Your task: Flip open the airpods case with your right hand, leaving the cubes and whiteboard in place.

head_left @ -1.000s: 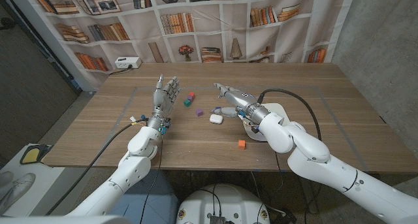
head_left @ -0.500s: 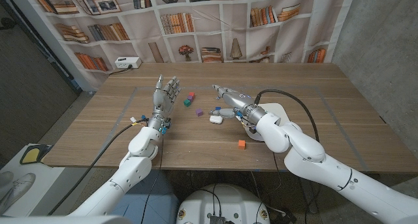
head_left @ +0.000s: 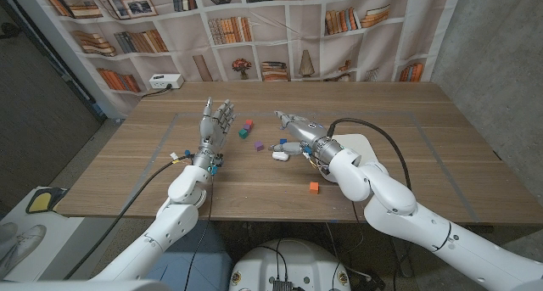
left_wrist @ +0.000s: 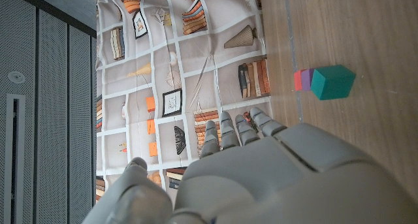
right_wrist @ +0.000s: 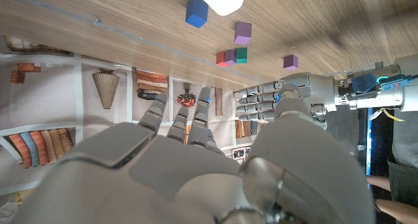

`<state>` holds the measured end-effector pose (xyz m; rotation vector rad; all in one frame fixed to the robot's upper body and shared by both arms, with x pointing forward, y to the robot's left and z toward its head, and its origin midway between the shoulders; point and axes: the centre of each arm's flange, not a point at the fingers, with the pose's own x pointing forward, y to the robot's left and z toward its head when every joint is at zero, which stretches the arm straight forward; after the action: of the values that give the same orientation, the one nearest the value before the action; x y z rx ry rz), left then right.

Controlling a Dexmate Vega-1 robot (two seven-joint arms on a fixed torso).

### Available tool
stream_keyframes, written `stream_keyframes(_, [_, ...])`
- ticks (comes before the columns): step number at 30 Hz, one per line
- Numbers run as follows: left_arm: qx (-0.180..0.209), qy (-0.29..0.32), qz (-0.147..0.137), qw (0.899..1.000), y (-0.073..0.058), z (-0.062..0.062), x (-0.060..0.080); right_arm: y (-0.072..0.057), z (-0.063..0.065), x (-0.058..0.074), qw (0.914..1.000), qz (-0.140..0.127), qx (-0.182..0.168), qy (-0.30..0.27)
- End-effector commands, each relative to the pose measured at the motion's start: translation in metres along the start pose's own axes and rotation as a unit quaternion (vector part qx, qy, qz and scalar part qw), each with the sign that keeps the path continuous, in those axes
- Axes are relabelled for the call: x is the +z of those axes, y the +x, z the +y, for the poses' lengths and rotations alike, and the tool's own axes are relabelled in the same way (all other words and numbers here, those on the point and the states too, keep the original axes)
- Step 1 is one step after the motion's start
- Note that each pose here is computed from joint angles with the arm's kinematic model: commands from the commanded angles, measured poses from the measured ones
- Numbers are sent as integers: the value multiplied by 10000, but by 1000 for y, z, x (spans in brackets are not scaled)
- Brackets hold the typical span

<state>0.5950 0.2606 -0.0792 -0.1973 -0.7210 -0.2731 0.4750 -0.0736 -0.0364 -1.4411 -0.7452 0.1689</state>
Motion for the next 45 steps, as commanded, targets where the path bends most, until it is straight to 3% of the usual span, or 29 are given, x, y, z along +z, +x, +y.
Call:
stream_keyframes(1, [22, 5, 13, 10000, 0, -2, -1, 4, 6, 2, 9997, 220, 9, -139])
stream_keyframes(21, [26, -98, 19, 9999, -2, -5, -8, 15, 16, -1, 9995, 239, 131, -161])
stream_keyframes(27, [26, -87, 8, 10000, -2, -5, -7, 14, 17, -2, 9995, 311, -61, -82])
stream_keyframes(45, [-40, -350, -61, 9994, 1, -6, -6, 19, 23, 2, 9990, 353, -29, -282])
